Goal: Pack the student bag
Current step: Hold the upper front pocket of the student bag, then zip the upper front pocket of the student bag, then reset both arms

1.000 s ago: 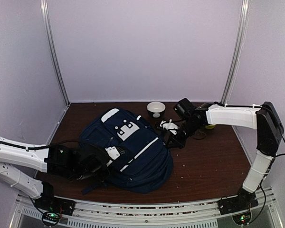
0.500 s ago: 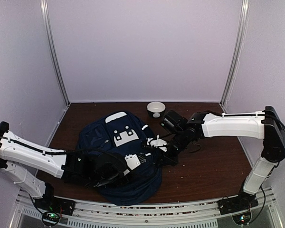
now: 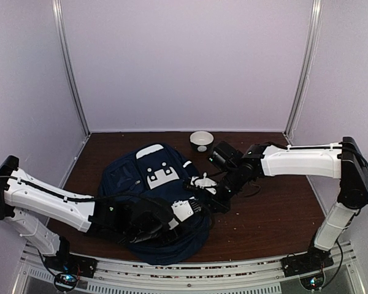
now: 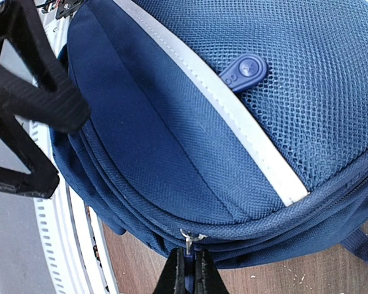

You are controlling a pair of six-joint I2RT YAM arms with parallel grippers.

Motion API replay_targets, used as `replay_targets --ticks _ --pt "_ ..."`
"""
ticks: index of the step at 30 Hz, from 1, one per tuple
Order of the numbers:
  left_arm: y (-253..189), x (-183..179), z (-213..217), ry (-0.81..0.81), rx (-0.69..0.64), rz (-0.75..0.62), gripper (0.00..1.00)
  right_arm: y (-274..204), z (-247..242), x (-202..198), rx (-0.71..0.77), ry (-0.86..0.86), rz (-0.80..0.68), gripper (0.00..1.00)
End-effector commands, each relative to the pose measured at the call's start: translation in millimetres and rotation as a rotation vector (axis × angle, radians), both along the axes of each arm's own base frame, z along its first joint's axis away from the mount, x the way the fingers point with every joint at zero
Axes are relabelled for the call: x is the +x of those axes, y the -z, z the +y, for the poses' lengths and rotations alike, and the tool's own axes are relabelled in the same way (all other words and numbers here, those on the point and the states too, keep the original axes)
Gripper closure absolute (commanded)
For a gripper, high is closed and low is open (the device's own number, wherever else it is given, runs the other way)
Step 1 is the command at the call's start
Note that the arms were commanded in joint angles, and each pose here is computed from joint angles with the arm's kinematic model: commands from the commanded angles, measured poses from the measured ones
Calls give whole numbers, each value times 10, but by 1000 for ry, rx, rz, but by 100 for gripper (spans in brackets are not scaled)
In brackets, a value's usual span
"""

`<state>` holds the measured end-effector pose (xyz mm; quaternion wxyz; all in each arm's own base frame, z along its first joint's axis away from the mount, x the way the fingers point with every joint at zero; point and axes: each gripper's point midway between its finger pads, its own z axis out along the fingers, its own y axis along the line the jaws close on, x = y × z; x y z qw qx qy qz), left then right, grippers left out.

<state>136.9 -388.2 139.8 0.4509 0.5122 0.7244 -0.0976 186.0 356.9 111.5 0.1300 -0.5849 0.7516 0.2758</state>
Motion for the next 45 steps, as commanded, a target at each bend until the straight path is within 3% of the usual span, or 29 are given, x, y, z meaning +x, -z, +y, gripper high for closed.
replay_targets --ticks 1,7,12,15,27,32,34,35,37,41,45 --pt "102 27 -45 -37 -5 4 53 -250 103 54 80 2 -18 100" --pt "250 249 91 -175 126 -81 60 -235 87 42 77 1 -10 100" --pt "185 278 197 -197 122 -106 90 -156 11 193 49 40 -20 100" --pt "137 259 271 -193 91 -104 100 -107 -70 463 31 111 -43 100" --pt "118 241 380 -193 72 -103 100 -110 9 1369 21 265 -160 100" --pt "104 312 340 -213 55 -115 100 -367 -28 1380 66 268 -191 90" --pt "97 356 320 -219 32 -113 100 -514 -129 1456 90 303 -218 81" --pt "106 377 315 -219 25 -109 100 -602 -191 1501 104 322 -226 76" --pt "99 457 335 -250 16 -105 83 -756 -326 1548 131 343 -226 69" --pt "-52 545 302 -256 7 -121 62 -1077 -691 1547 205 395 -229 65" --pt "-333 657 416 -292 -9 -137 48 -1527 -1170 1642 301 534 -380 61"
